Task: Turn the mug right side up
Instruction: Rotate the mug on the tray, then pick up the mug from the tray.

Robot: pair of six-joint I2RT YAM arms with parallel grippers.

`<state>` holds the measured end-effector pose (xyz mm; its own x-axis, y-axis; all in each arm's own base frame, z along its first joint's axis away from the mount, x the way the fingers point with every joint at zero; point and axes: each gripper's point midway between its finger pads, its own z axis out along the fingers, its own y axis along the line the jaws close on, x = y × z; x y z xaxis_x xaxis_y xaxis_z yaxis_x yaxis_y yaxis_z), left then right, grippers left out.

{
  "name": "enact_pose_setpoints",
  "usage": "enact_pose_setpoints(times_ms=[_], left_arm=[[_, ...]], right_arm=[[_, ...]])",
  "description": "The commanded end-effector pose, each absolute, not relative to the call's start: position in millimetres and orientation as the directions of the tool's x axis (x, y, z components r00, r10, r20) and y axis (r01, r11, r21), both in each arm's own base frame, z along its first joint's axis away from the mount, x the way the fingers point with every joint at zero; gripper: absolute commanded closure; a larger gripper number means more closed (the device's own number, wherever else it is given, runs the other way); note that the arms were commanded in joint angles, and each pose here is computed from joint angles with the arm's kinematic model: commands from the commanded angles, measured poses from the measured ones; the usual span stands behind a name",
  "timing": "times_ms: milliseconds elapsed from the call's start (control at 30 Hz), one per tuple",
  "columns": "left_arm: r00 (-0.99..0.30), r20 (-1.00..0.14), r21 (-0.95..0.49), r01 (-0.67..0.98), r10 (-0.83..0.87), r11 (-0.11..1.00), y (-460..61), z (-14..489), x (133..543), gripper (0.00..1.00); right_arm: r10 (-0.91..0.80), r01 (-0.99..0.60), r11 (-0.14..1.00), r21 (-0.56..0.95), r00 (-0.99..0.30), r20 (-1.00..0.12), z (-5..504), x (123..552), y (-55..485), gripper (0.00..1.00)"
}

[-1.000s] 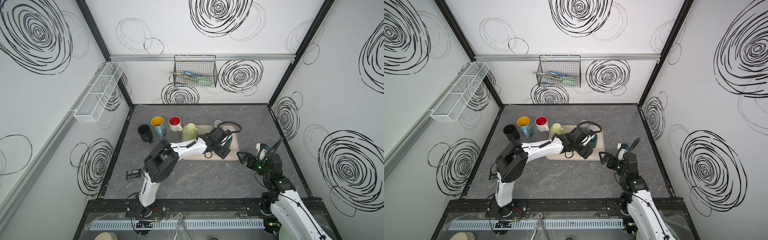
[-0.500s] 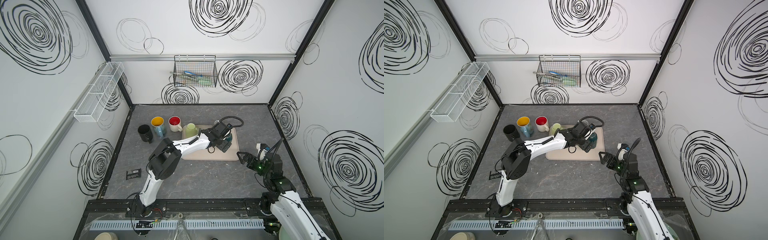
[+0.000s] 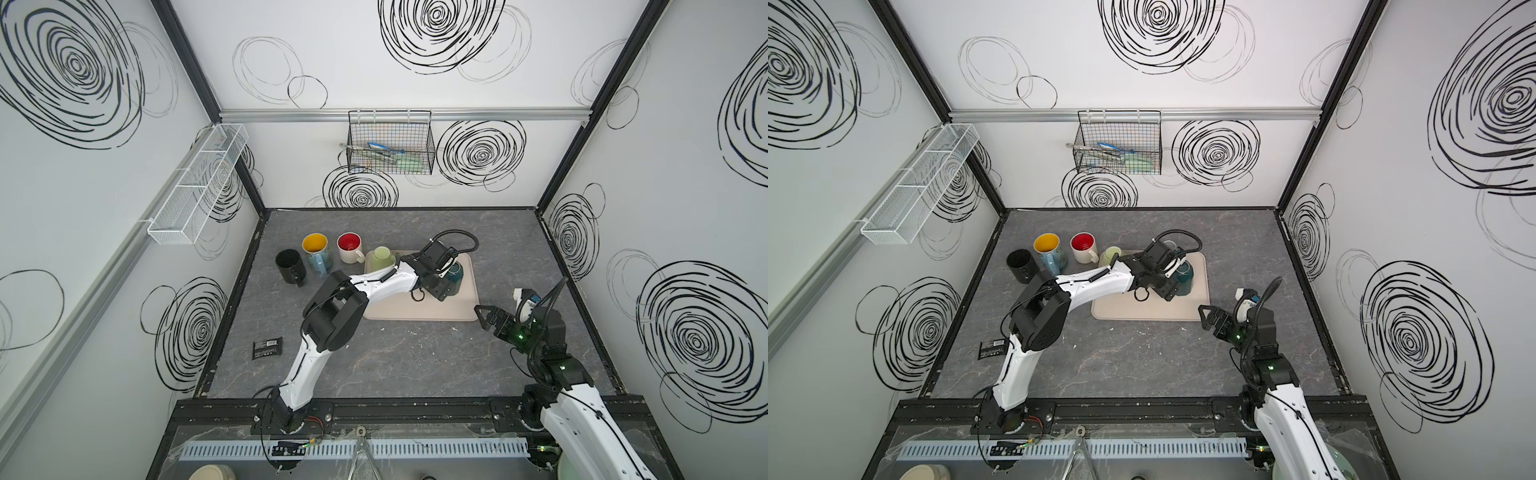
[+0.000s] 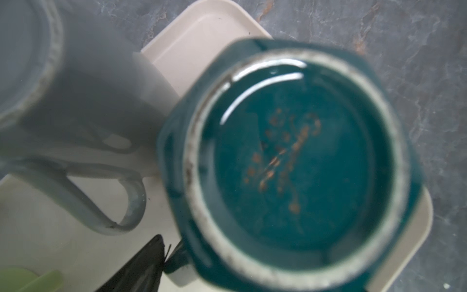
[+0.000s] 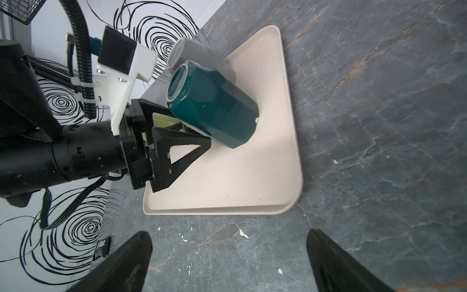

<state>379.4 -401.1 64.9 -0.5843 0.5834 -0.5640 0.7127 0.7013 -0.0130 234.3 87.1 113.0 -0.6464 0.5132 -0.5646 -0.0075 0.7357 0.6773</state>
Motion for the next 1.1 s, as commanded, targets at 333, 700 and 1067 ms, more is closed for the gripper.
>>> enact_pose_setpoints(times_ms=[333,700,1067], left_arm=[[-0.602,-0.449,0.049,0.721,0.66,0.691,-398,51,335,0.35],[-0.632,-0.453,0.048,0.687,0.629,0.725,-410,61,350,0.41],[-0.629,-0.444,0.107,0.67,0.638,0.735,-418,61,370,0.64]], right_arm=[[0.523,0.008,0.737,0.675,-0.638,-0.564,105,233,84,0.0],[0.533,0.019,0.737,0.675,-0.63,-0.565,101,230,81,0.0],[0.531,0.025,0.745,0.667,-0.627,-0.57,98,228,79,0.0]])
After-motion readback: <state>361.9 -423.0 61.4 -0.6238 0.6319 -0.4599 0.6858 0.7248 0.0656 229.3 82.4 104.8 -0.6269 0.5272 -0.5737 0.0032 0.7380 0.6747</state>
